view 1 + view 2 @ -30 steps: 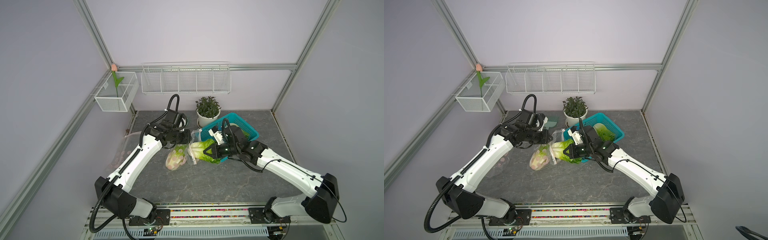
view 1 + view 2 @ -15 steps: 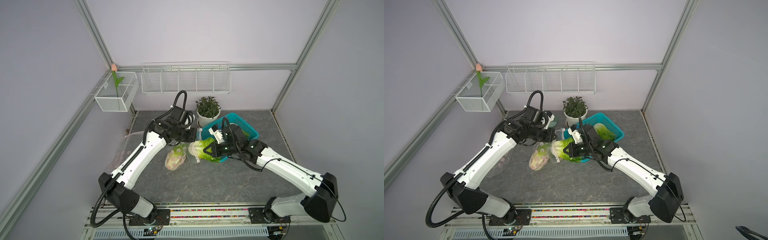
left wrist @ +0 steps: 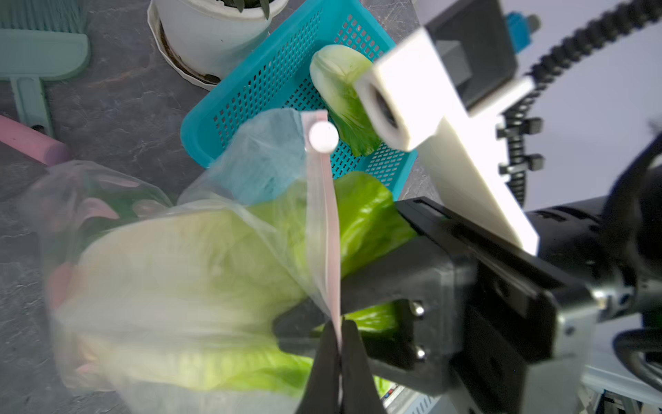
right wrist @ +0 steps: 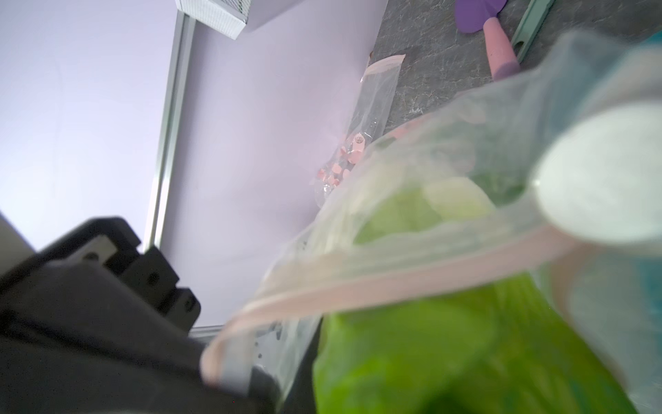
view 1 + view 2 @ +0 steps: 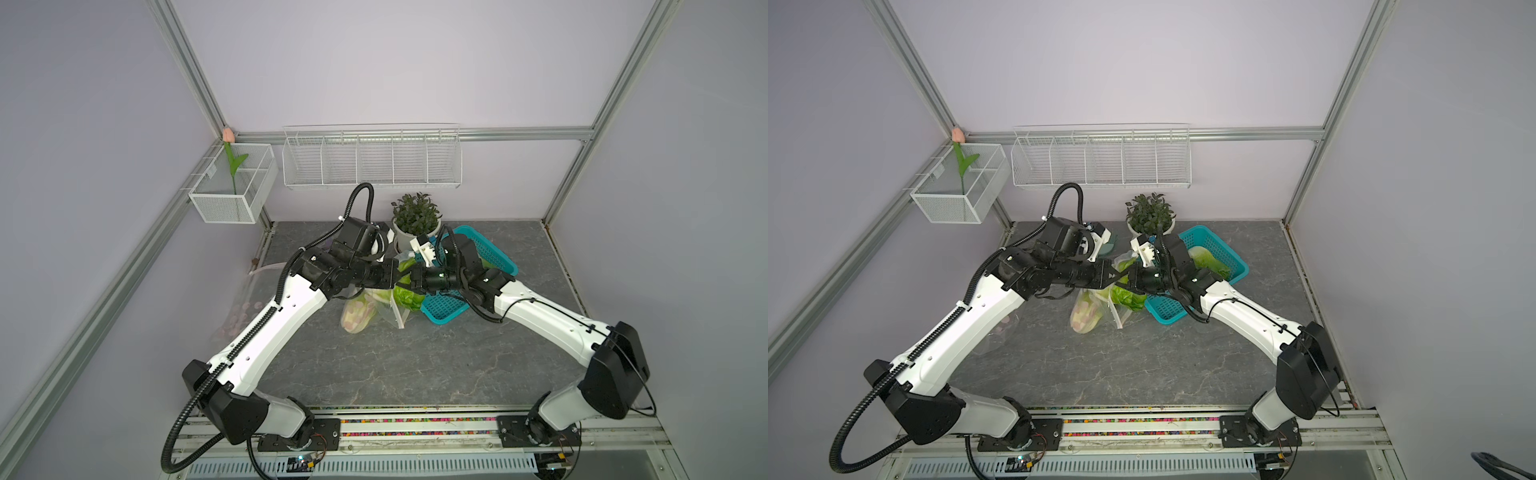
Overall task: Put the chinese cabbages into a zipper bag and zip it
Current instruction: Place the Chinese cabbage in the zipper food storage bag, then adjust the zipper food storage bag at the center of the board, then move the basket to the center of the board, then adjust the zipper food storage bag at the center of the board.
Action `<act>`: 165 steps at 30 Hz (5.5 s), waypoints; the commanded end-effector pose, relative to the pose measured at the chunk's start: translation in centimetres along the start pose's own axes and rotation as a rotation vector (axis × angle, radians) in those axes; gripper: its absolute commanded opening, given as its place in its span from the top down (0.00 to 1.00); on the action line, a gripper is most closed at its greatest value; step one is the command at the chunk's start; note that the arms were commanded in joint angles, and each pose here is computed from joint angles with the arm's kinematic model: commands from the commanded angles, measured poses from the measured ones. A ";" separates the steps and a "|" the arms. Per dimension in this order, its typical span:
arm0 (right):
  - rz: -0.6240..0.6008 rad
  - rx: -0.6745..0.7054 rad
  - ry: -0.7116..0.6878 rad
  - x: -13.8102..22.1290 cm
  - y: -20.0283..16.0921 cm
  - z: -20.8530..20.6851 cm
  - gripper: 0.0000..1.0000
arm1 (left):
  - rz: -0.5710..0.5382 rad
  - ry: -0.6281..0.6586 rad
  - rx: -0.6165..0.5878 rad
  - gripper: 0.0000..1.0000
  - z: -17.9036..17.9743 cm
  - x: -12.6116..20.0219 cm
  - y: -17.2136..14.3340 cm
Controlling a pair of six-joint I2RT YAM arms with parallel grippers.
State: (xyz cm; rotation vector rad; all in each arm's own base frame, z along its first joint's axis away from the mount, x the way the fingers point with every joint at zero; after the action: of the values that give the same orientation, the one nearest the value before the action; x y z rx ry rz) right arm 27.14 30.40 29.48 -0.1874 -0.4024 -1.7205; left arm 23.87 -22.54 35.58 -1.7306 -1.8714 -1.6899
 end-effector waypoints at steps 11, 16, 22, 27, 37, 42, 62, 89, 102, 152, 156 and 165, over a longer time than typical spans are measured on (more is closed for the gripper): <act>-0.093 -0.149 0.084 -4.2 -0.3 1.6 0.33 | -0.297 -0.186 0.251 1.00 2.2 3.4 2.4; -0.030 -0.045 0.069 0.1 -1.1 2.8 0.18 | -0.306 -0.143 0.287 1.00 4.5 3.1 2.2; -0.245 0.002 -0.274 7.3 -2.3 -0.9 0.28 | -0.287 -0.136 0.272 1.00 5.0 2.1 2.2; -0.262 -0.010 -0.433 7.1 -2.8 -5.3 0.58 | -0.267 -0.130 0.254 1.00 5.0 1.9 2.2; -0.207 -0.005 -0.390 2.2 -1.4 -5.8 0.58 | -0.257 -0.131 0.248 1.00 5.0 1.7 1.9; -0.200 -0.009 -0.378 1.3 -1.0 -5.8 0.58 | -0.259 -0.129 0.246 1.00 5.0 1.9 1.9; -0.217 0.002 -0.390 1.5 -1.5 -4.7 0.58 | -0.253 -0.112 0.237 1.00 5.2 1.7 1.7; -0.088 0.169 -0.383 0.8 -1.5 -1.4 0.89 | -0.252 -0.009 0.198 1.00 5.2 4.1 1.1; 0.004 0.312 -0.126 2.5 -0.2 7.3 0.83 | -0.427 -0.037 0.249 1.00 2.8 11.8 0.0; -0.108 0.803 -0.426 -1.3 -7.6 9.1 0.29 | -0.449 -0.067 0.386 1.00 7.4 5.5 1.6; -0.043 0.861 -0.541 -2.9 -7.1 8.4 0.59 | -0.457 -0.058 0.386 1.00 7.5 5.6 1.7; 0.078 0.987 -0.630 -2.6 -6.4 7.7 0.83 | -0.524 -0.050 0.396 1.00 7.2 6.8 2.2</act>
State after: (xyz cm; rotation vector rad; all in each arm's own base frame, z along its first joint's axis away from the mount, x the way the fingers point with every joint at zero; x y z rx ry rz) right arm 20.46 36.96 35.46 0.0040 -1.5712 -1.3032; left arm 27.47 -13.74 36.89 -1.2669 -2.5353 -1.2449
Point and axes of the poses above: each gripper's point midway between its finger pads, its own x axis back along the fingers, its own z axis along the line the jaws close on, y = z × x, the point moved 8 cm from there along x, back along the fingers, and after that the axes turned 10 degrees about -x, right-handed, at the moved point
